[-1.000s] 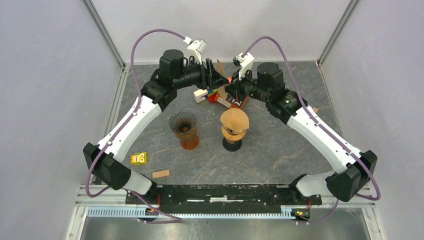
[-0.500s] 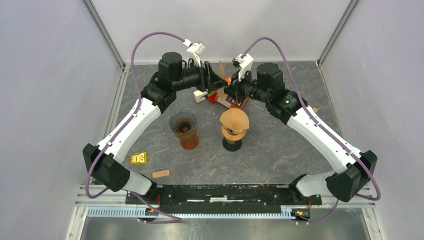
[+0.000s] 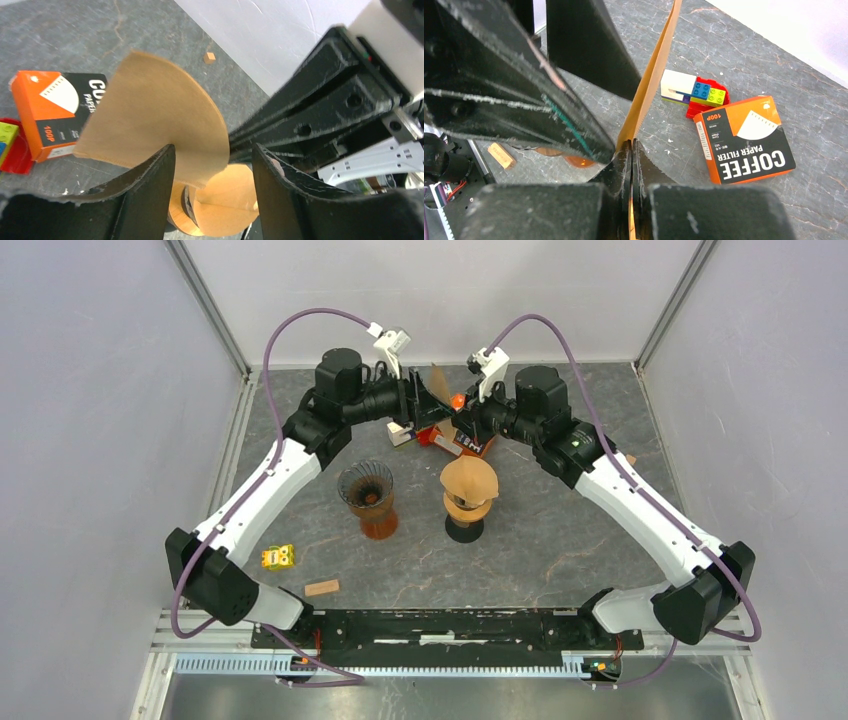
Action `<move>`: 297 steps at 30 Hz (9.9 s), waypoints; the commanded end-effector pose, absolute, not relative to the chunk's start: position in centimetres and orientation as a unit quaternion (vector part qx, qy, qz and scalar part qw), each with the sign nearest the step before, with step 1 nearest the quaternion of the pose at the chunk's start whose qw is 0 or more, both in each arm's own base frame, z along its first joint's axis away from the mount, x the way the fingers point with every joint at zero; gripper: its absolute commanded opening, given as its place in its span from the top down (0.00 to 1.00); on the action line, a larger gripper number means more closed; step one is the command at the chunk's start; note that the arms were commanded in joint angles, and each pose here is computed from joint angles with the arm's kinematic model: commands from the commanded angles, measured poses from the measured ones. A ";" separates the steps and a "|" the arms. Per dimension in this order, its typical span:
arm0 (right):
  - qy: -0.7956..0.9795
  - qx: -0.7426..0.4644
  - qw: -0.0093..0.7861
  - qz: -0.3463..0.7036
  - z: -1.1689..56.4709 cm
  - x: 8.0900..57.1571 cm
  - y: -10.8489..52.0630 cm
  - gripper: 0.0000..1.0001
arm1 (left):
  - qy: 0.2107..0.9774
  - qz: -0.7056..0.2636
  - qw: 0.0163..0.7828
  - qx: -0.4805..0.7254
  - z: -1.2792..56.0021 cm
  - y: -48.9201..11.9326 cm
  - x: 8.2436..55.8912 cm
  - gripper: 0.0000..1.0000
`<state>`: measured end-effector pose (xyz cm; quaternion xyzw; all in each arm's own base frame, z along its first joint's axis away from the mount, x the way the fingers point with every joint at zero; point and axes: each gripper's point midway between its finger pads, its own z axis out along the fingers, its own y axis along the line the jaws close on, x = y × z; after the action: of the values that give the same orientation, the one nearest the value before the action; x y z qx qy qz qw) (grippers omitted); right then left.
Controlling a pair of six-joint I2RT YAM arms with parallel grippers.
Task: Place the coffee filter in the dripper
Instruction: Adjust the coffee filter.
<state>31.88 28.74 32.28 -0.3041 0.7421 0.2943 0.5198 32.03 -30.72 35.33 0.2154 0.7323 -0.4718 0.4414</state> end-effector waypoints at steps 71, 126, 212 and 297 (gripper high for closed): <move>0.702 -0.310 0.530 0.360 33.9 31.1 28.4 1.00 | 0.670 -0.493 0.481 0.276 36.2 -29.3 31.3 0.42; 0.740 -0.283 0.529 0.303 32.5 33.7 28.2 1.00 | 0.803 -0.308 0.485 0.157 34.5 -30.3 34.8 0.52; 0.757 -0.263 0.581 0.146 33.3 36.2 25.7 1.00 | 0.784 -0.337 0.491 0.175 35.1 -31.1 34.3 0.47; 0.761 -0.242 0.588 0.127 32.9 36.1 25.8 1.00 | 0.804 -0.318 0.481 0.148 32.0 -31.2 36.0 0.86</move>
<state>35.51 26.21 30.48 -0.2589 0.7799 0.1358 0.5534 36.52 -31.36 28.49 0.1348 0.8357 -0.2970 0.4419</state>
